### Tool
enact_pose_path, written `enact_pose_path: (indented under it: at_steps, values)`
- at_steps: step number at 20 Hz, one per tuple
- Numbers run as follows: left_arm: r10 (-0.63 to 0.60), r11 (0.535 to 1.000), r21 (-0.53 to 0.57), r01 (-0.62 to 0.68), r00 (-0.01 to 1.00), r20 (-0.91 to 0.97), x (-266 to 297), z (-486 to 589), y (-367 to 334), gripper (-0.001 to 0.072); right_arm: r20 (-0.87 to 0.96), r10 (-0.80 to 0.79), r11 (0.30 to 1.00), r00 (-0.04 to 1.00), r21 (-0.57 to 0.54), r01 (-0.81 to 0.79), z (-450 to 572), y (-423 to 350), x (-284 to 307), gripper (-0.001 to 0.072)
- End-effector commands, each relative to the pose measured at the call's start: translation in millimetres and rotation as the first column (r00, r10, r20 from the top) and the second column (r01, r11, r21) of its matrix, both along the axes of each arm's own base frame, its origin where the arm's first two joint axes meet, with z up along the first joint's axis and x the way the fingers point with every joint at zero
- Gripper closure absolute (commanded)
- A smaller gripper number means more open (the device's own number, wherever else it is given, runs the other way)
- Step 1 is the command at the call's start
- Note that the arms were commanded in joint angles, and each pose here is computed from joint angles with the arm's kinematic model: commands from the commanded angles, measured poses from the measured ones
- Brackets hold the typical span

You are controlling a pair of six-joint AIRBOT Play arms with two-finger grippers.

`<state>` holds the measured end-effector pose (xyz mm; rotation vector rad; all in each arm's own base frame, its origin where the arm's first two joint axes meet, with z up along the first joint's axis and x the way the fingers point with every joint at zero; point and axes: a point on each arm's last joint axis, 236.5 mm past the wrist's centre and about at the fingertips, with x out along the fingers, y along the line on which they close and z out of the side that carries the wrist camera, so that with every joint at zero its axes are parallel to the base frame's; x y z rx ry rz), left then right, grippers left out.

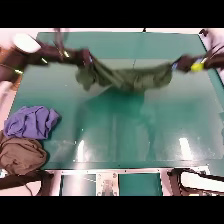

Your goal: Fold the shirts.

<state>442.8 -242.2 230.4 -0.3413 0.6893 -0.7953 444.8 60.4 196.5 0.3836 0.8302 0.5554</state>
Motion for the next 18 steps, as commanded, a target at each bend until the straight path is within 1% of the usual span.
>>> enact_pose_path:
  at_steps: [1,3,4,5,7,8,9,10,12,13,15,16,18]
  values:
    - [0.045,0.995,0.076,-0.070,0.956,0.290,-65,141,37,0.0680,0.360,-0.017,0.999,0.933,-0.033,0.031,167,13,-37,0.0696]
    - [0.040,0.992,0.094,-0.084,0.918,0.395,-113,189,51,0.0680,0.531,-0.037,0.997,0.847,-0.042,0.070,241,20,-75,0.0696]
    - [0.053,0.985,0.123,-0.117,0.900,0.432,-130,202,63,0.0680,0.584,-0.063,0.993,0.809,-0.040,0.107,265,20,-93,0.0695]
    - [0.100,0.969,0.159,-0.188,0.891,0.443,-143,207,82,0.0680,0.622,-0.106,0.986,0.776,-0.034,0.162,282,15,-108,0.0695]
    - [0.221,0.912,0.234,-0.336,0.885,0.410,-154,197,124,0.0679,0.641,-0.185,0.961,0.745,-0.040,0.272,292,-1,-127,0.0695]
    - [0.260,0.882,0.281,-0.377,0.889,0.376,-156,185,140,0.0679,0.642,-0.210,0.950,0.737,-0.044,0.309,293,-8,-134,0.0695]
    - [0.278,0.862,0.329,-0.387,0.901,0.332,-161,171,149,0.0679,0.632,-0.232,0.945,0.739,-0.035,0.326,291,-9,-141,0.0695]
    - [0.273,0.857,0.357,-0.372,0.915,0.298,-164,160,150,0.0679,0.612,-0.225,0.947,0.758,-0.047,0.319,283,-7,-146,0.0695]
    - [0.266,0.857,0.379,-0.349,0.930,0.254,-157,142,147,0.0680,0.500,-0.195,0.956,0.844,-0.096,0.278,245,-2,-149,0.0694]
    - [0.265,0.854,0.397,-0.336,0.938,0.223,-148,125,146,0.0680,0.389,-0.193,0.960,0.901,-0.114,0.255,212,-2,-147,0.0694]
    - [0.240,0.845,0.456,-0.280,0.960,0.145,-128,74,141,0.0679,0.162,-0.183,0.970,0.970,-0.130,0.205,137,-3,-136,0.0694]
    - [0.234,0.845,0.468,-0.258,0.966,0.110,-116,44,136,0.0679,0.050,-0.190,0.974,0.981,-0.120,0.194,96,-5,-128,0.0694]
    - [0.224,0.844,0.488,-0.225,0.973,0.060,-82,-27,128,0.0679,-0.153,-0.242,0.969,0.958,-0.083,0.231,-1,-12,-111,0.0693]
